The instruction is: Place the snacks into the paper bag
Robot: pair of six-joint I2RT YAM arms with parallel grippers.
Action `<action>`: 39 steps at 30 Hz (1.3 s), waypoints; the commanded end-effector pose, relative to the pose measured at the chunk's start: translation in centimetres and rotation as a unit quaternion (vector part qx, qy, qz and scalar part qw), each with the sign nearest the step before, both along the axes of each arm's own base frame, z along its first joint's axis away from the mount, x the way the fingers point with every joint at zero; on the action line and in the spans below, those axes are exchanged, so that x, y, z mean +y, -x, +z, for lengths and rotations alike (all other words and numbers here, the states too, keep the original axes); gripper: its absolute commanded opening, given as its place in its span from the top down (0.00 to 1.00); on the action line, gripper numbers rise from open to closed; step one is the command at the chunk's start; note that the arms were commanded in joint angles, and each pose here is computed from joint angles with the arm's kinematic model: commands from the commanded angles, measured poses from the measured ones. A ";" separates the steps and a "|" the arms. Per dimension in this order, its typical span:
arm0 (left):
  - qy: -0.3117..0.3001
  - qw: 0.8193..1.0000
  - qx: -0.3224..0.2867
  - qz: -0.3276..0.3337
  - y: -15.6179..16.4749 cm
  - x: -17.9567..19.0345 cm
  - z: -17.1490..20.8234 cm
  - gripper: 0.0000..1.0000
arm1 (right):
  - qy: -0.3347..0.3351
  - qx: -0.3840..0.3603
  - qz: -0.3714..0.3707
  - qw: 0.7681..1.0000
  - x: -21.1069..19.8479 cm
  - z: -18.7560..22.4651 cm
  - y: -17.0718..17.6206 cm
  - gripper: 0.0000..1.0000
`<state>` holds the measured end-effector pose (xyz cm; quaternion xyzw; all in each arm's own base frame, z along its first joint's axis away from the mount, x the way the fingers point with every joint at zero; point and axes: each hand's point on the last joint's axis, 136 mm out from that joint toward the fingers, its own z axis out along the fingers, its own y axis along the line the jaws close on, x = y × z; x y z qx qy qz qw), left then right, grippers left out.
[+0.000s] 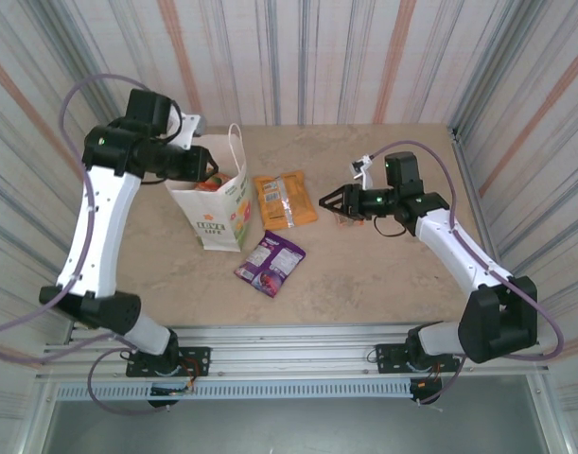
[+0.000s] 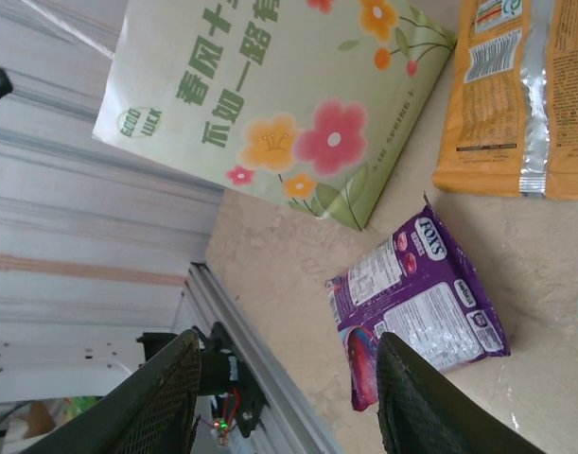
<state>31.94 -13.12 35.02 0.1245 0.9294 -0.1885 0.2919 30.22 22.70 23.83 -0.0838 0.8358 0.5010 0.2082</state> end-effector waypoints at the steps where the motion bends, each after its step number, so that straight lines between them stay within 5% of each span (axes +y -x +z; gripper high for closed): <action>1: 0.070 0.997 -0.017 -0.020 1.1 -1.8 0.9 0.55 | 0.022 0.006 -0.012 1.000 0.0 -0.7 1.0 0.49; 21: 0.155 0.988 -0.011 -0.005 5.6 -2.6 -3.0 0.54 | 0.007 0.149 -0.189 0.971 1.4 -9.4 3.1 0.46; 31: 0.160 0.987 -0.003 -0.012 5.5 -3.1 -3.3 0.54 | 0.043 0.270 -0.171 0.947 4.2 -14.6 4.1 0.43; 39: 0.161 0.987 -0.008 -0.012 5.5 -3.1 -3.0 0.55 | 0.082 0.276 -0.170 0.942 5.3 -17.5 3.6 0.43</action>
